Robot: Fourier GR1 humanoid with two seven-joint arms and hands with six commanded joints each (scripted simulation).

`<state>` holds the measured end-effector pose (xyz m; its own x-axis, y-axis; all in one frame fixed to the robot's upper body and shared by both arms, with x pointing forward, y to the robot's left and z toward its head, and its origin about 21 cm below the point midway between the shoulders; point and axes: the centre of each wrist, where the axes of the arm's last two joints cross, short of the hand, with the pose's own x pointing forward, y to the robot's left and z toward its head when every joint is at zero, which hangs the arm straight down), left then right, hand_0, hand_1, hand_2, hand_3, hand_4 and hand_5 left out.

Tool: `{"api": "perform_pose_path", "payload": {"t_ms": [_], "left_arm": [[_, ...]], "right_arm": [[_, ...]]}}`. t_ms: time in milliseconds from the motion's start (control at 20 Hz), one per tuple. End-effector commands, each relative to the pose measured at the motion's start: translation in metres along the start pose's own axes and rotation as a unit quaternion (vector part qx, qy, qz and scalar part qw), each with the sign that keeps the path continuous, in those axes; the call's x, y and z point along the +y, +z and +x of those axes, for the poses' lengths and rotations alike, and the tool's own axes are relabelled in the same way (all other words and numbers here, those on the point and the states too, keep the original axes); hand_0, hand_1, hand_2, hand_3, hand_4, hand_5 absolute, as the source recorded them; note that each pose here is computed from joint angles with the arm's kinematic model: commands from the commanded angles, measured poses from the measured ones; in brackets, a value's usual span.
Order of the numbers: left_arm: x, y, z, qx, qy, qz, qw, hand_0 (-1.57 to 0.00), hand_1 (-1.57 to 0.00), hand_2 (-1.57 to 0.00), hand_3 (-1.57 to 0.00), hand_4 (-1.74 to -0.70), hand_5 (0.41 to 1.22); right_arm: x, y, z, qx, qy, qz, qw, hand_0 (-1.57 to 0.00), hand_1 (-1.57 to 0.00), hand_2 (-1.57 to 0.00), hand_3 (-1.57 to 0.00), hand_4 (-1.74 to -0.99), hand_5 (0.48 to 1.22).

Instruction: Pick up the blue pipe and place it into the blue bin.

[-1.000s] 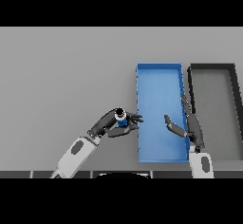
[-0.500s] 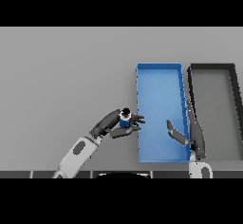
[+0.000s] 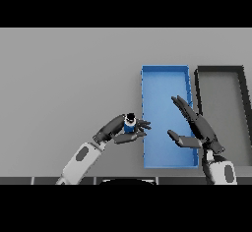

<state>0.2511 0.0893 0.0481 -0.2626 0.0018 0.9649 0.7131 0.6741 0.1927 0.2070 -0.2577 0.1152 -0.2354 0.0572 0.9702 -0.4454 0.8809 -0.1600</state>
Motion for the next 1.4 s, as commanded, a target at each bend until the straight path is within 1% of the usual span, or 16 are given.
{"api": "perform_pose_path", "payload": {"t_ms": [0, 50, 150, 300, 400, 450, 550, 750, 950, 1050, 1100, 1150, 1200, 1250, 1300, 1350], "left_arm": [[-0.003, -0.001, 0.001, -0.002, 0.001, -0.002, 1.0, -1.57, -1.57, -1.57, -1.57, -1.47, 1.221], [-0.002, 0.0, 0.001, 0.0, 0.001, -0.001, 1.0, -1.57, -1.57, -1.57, -1.57, -1.47, 1.221], [-0.001, 0.001, 0.004, -0.002, -0.006, 0.001, 1.0, -1.57, -1.57, -1.57, -1.57, -1.47, 1.221], [-0.001, -0.005, 0.004, 0.01, -0.012, 0.004, 1.0, -1.57, -1.57, -1.57, -1.57, -1.47, 1.221], [0.002, -0.004, 0.006, -0.002, -0.01, -0.001, 1.0, -1.57, -1.57, -1.57, -1.57, -1.47, 1.221], [0.005, -0.004, 0.006, -0.001, -0.011, 0.002, 1.0, -1.57, -1.57, -1.57, -1.57, -1.47, 1.221], [0.004, 0.001, 0.002, -0.01, -0.005, -0.004, 1.0, -1.57, -1.57, -1.57, -1.57, -1.47, 1.221], [0.004, -0.005, 0.002, -0.006, 0.006, -0.011, 1.0, -1.57, -1.57, -1.57, -1.57, -1.47, 1.221], [0.006, -0.002, 0.0, 0.012, 0.003, -0.008, 1.0, -1.57, -1.57, -1.57, -1.57, -1.47, 1.221], [0.007, -0.001, -0.001, 0.009, -0.004, -0.009, 1.0, -1.57, -1.57, -1.57, -1.57, -1.47, 1.221], [0.008, -0.003, -0.002, 0.021, -0.009, -0.007, 1.0, -1.57, -1.57, -1.57, -1.57, -1.47, 1.221], [0.009, -0.002, 0.0, 0.021, -0.011, -0.007, 1.0, -1.57, -1.57, -1.57, -1.57, -1.46, 1.221], [0.011, -0.003, 0.0, 0.013, -0.006, -0.007, 1.0, -1.57, -1.57, -1.57, -1.57, -1.52, 1.221], [0.007, -0.002, -0.001, 0.032, -0.002, -0.012, 0.999, -1.57, -1.57, -1.57, -1.57, -1.56, 1.221], [0.006, -0.004, 0.0, 0.037, -0.009, -0.012, 0.999, -1.57, -1.57, -1.57, -1.57, -1.59, 1.221], [0.006, -0.001, -0.001, 0.043, -0.015, -0.007, 0.999, -1.57, -1.57, -1.57, -1.57, -1.62, 1.221]], "right_arm": [[0.001, -0.008, 0.01, -0.002, 0.001, 0.026, 1.0, 0.0, -0.01, -0.11, 0.0, -1.247, 0.568], [0.004, -0.012, 0.018, 0.0, 0.006, 0.043, 0.999, 0.0, -0.01, -0.1, 0.0, -1.255, 0.56], [0.006, -0.028, 0.03, 0.007, 0.03, 0.079, 0.996, 0.0, -0.01, -0.09, 0.0, -1.27, 0.558], [0.02, -0.05, 0.047, -0.004, 0.054, 0.137, 0.989, 0.0, 0.0, -0.05, 0.0, -1.296, 0.556], [0.031, -0.062, 0.055, -0.022, 0.057, 0.171, 0.983, 0.0, 0.0, -0.04, 0.0, -1.302, 0.559], [0.033, -0.065, 0.057, -0.02, 0.056, 0.187, 0.981, 0.0, 0.0, -0.04, 0.0, -1.3, 0.56], [0.044, -0.071, 0.058, -0.017, 0.049, 0.212, 0.976, 0.0, 0.0, -0.04, 0.0, -1.282, 0.555], [0.058, -0.096, 0.071, -0.027, 0.075, 0.246, 0.966, 0.0, -0.01, -0.06, 0.0, -1.232, 0.545], [0.067, -0.119, 0.074, -0.012, 0.088, 0.271, 0.959, -0.02, -0.03, -0.08, 0.0, -1.186, 0.521], [0.071, -0.124, 0.074, -0.012, 0.093, 0.284, 0.954, -0.03, -0.06, -0.11, -0.01, -1.192, 0.507], [0.073, -0.129, 0.074, -0.007, 0.097, 0.288, 0.953, -0.07, -0.11, -0.17, -0.04, -1.204, 0.497], [0.075, -0.133, 0.075, -0.009, 0.1, 0.295, 0.95, -0.17, -0.22, -0.26, -0.13, -1.233, 0.487], [0.075, -0.137, 0.073, -0.008, 0.099, 0.3, 0.949, -0.32, -0.36, -0.38, -0.24, -1.278, 0.485], [0.08, -0.14, 0.074, -0.011, 0.094, 0.308, 0.947, -0.51, -0.53, -0.54, -0.4, -1.331, 0.489], [0.083, -0.139, 0.073, -0.015, 0.091, 0.314, 0.945, -0.7, -0.7, -0.74, -0.6, -1.406, 0.5], [0.082, -0.14, 0.07, -0.013, 0.094, 0.31, 0.946, -0.88, -0.88, -0.91, -0.76, -1.467, 0.518]]}}
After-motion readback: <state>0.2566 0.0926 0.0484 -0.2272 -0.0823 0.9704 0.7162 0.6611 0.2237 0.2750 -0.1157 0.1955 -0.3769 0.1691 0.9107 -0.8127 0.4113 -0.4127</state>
